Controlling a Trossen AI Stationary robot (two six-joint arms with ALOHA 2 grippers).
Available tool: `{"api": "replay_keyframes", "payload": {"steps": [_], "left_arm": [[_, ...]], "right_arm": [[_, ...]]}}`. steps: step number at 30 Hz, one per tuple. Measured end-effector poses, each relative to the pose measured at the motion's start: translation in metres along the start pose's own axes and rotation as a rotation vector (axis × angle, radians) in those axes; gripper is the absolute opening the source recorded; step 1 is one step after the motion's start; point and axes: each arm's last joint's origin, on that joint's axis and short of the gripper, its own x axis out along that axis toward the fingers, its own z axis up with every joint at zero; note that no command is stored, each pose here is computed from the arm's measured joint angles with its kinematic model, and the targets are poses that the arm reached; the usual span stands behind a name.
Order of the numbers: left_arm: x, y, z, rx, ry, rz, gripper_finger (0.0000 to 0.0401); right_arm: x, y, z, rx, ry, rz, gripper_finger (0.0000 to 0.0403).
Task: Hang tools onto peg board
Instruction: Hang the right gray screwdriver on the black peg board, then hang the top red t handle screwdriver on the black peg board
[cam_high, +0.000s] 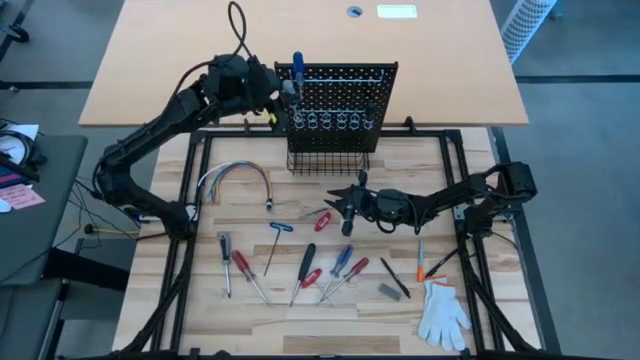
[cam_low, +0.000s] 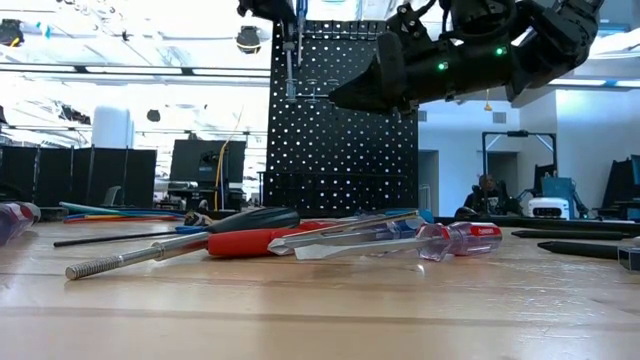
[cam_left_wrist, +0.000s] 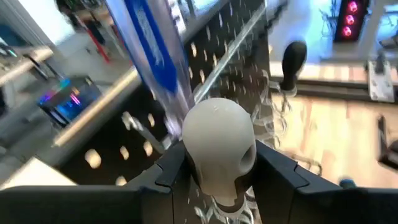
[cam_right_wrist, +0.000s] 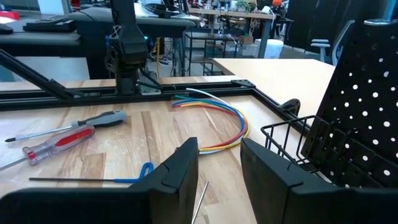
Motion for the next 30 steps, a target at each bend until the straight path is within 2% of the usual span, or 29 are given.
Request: {"api": "replay_keyframes", "payload": {"steps": [10,12,16,19,25,30], "left_arm": [[0.025,0.001,-0.011,-0.019,0.059,-0.016,0.0125],[0.025,0.001,-0.011,-0.016,0.062,-0.014,0.0149],[0.024,0.0,-0.01,-0.016,0.051,-0.015,0.0234],[0.022,0.0,-0.009,-0.02,0.049,-0.012,0.0271],[0.014,0.001,-0.006,-0.017,0.034,-0.01,0.0283],[-0.012,0.003,0.001,-0.015,0.0,0.007,0.0284]], "right_arm": [[0.0,0.0,0.0,0.0,0.001,0.0,0.0128],[0.0,0.0,0.0,0.0,0.002,0.0,0.0128],[0.0,0.0,0.0,-0.001,0.004,0.0,0.0128],[0.0,0.0,0.0,-0.001,0.004,0.0,0.0128],[0.0,0.0,0.0,-0.001,0.004,0.001,0.0128],[0.0,0.0,-0.002,-0.005,0.016,0.001,0.0128]]}}
